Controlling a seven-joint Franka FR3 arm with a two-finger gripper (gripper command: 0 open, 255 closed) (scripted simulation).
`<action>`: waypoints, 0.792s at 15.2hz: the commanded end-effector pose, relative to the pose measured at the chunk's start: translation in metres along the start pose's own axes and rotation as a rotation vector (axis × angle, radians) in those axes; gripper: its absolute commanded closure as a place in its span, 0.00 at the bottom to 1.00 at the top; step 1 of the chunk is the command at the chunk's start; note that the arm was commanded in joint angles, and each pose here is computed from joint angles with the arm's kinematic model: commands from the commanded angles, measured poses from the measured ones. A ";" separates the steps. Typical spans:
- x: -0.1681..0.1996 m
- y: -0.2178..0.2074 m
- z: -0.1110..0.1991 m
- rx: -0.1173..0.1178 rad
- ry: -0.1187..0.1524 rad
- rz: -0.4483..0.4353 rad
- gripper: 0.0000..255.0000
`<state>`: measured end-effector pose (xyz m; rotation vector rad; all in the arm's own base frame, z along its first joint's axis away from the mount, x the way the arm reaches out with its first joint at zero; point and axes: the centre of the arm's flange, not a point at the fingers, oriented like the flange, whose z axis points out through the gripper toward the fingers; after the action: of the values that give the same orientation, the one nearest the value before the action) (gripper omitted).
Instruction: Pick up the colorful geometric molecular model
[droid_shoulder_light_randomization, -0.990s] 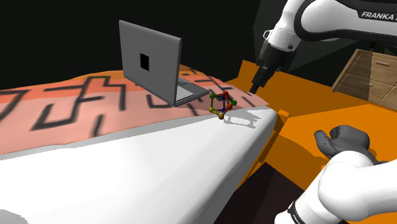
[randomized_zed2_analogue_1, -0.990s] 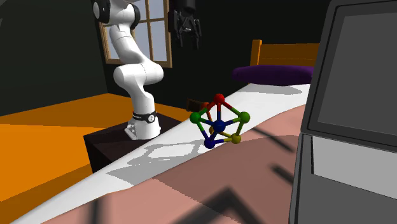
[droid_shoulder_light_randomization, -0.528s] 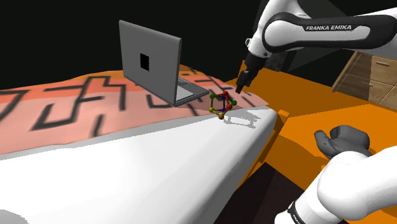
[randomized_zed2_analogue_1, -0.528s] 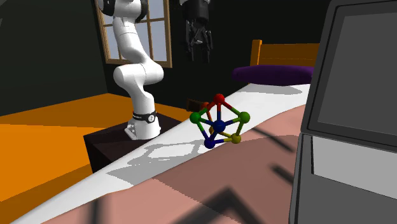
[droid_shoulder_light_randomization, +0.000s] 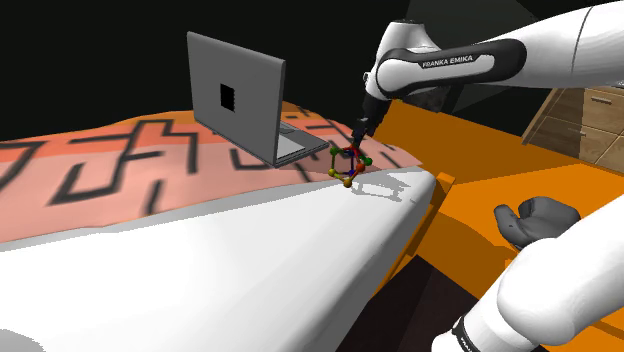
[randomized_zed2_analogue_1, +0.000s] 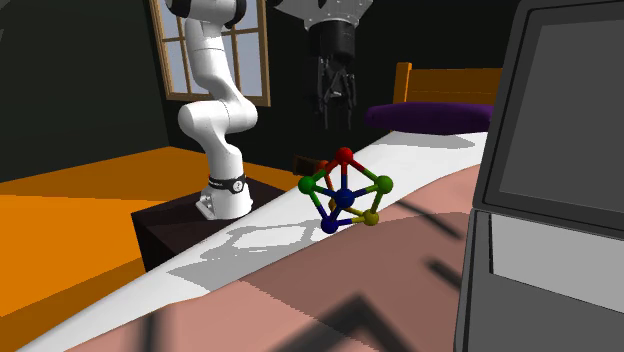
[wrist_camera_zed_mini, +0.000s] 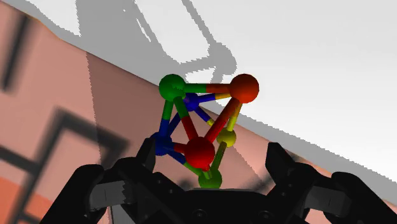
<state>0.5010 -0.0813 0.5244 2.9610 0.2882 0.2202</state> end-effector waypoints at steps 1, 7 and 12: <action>0.018 0.011 0.014 -0.015 0.000 -0.007 0.00; 0.021 0.011 0.046 -0.021 0.000 -0.009 0.00; 0.019 0.009 0.059 -0.021 0.000 -0.009 1.00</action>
<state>0.5304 -0.0945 0.4713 2.9389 0.2981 0.2198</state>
